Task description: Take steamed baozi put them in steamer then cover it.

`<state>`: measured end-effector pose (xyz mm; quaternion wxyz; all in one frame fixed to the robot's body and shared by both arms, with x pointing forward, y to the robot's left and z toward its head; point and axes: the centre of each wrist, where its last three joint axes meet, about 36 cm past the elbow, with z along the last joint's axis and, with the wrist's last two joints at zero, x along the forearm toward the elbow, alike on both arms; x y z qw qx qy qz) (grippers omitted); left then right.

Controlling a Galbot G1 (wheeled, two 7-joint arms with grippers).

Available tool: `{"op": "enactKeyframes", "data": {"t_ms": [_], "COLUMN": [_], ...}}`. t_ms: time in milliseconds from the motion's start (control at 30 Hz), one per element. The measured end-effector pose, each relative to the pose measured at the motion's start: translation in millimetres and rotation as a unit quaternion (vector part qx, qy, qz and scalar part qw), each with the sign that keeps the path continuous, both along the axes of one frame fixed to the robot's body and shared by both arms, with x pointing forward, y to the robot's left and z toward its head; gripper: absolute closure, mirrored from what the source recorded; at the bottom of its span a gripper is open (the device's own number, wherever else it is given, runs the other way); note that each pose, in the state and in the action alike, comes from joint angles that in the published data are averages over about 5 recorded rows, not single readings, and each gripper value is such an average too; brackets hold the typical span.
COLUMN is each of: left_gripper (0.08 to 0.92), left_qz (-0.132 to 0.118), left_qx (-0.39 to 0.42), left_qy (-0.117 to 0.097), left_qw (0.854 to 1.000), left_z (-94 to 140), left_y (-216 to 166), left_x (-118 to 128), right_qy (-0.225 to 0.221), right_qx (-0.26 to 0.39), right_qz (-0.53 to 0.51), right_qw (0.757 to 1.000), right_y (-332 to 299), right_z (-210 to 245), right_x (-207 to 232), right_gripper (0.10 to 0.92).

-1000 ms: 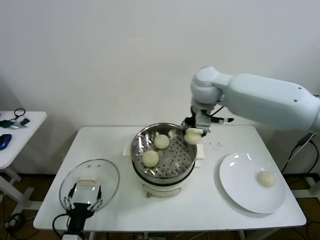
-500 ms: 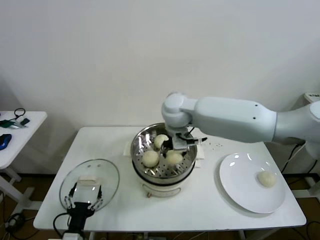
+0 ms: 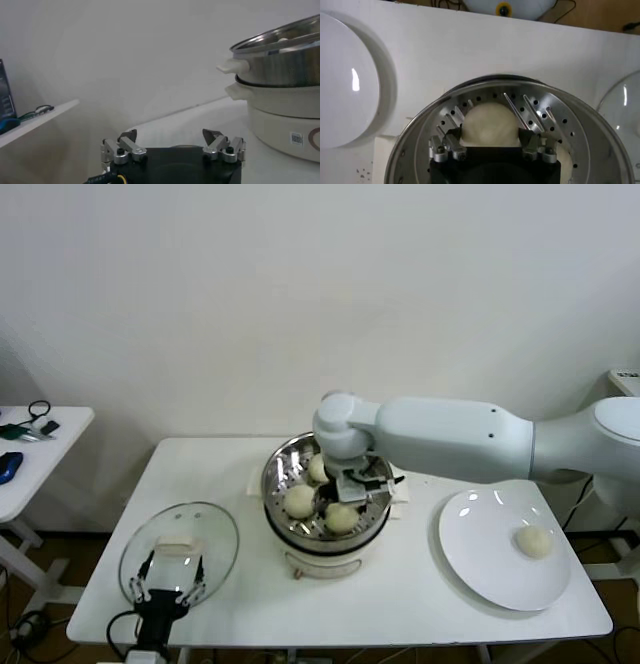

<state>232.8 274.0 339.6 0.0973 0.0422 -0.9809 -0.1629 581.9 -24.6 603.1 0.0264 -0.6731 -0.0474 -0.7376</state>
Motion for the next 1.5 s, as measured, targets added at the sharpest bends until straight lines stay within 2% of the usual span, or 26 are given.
{"op": "enactKeyframes", "data": {"t_ms": [133, 467, 633, 767, 933, 1133, 1333, 1500], "left_gripper": [0.177, 0.177, 0.177, 0.177, 0.177, 0.177, 0.177, 0.177], "left_qz": [0.001, 0.002, 0.001, 0.000, -0.001, -0.003, -0.006, -0.007], "left_qx": [0.000, 0.001, 0.002, 0.003, 0.004, 0.003, 0.003, 0.004], "left_qy": [0.000, -0.002, -0.002, -0.004, -0.006, -0.010, -0.012, -0.013], "left_qw": [1.000, 1.000, 1.000, 1.000, 1.000, 1.000, 1.000, 1.000], "left_z": [0, 2, 3, 4, 6, 7, 8, 9], "left_y": [0, 2, 2, 2, 2, 1, -1, -2], "left_x": [0, 0, 0, 0, 0, 2, 4, 4], "right_qy": [-0.004, -0.022, -0.037, -0.048, -0.050, -0.032, -0.013, -0.001], "right_qx": [-0.001, 0.024, 0.059, 0.097, 0.146, 0.180, 0.179, 0.163], "right_qz": [0.001, -0.026, -0.079, -0.158, -0.298, -0.462, -0.586, -0.654], "right_qw": [1.000, 0.999, 0.994, 0.981, 0.942, 0.868, 0.790, 0.739], "right_y": [1, -15, -46, -85, -149, -233, -317, -376], "right_z": [1, 25, 46, 62, 73, 69, 46, 17], "right_x": [2, 14, 27, 38, 48, 43, 30, 18], "right_gripper": [0.202, 0.200, 0.200, 0.200, 0.200, 0.200, 0.200, 0.200]}}
